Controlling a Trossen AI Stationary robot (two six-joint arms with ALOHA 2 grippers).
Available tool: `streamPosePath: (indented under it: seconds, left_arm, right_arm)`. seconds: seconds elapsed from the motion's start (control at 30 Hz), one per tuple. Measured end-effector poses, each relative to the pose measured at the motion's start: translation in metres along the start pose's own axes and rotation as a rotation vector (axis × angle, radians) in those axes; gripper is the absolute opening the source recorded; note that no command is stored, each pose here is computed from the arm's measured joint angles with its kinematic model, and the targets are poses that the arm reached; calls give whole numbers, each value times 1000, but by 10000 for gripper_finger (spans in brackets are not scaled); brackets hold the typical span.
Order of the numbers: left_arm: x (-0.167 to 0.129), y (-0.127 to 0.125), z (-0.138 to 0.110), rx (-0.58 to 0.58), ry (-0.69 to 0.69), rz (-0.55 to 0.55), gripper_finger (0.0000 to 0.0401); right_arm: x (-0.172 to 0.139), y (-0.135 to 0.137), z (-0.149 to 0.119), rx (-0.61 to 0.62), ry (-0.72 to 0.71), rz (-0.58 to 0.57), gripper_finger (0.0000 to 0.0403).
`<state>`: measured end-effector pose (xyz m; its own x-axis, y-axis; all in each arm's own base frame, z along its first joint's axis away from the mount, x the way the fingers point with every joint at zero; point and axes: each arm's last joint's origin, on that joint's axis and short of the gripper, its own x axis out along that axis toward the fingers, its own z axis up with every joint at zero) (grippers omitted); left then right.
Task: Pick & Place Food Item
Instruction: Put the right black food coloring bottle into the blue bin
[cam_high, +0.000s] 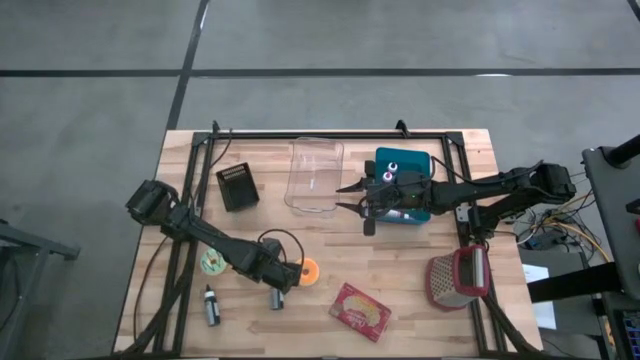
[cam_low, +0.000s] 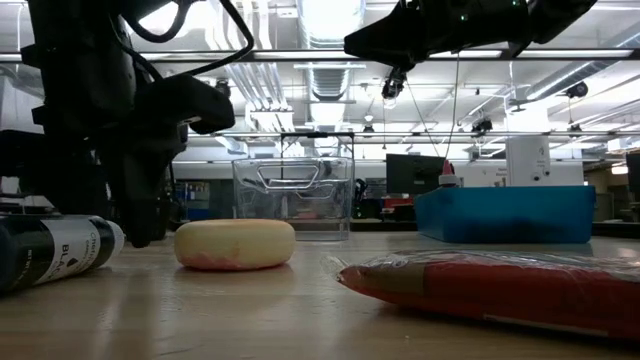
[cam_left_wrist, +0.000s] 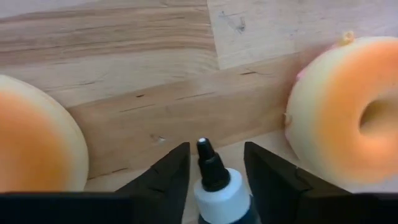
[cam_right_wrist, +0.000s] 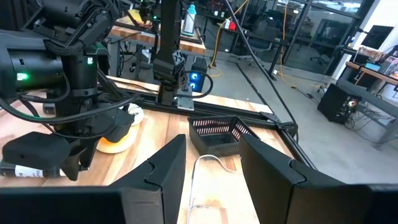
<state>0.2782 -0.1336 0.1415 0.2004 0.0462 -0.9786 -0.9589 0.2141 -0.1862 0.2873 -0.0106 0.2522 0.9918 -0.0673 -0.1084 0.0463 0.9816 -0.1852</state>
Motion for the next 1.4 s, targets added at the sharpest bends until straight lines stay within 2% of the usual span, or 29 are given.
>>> streamPosePath:
  seconds: [0.3, 0.43, 0.87, 1.4]
  left_arm:
    - [2, 2, 0, -24, -4, 5, 59]
    - [2, 2, 1, -24, -17, 1, 30]
    - [1, 0, 1, 8, -35, -29, 30]
    - [-40, -1, 11, 142, -233, -189, 30]
  right_arm:
    - [0, 0, 0, 0, 0, 0, 144]
    - [0, 0, 0, 0, 0, 0, 144]
    - [0, 0, 0, 0, 0, 0, 144]
    - [0, 0, 0, 0, 0, 0, 144]
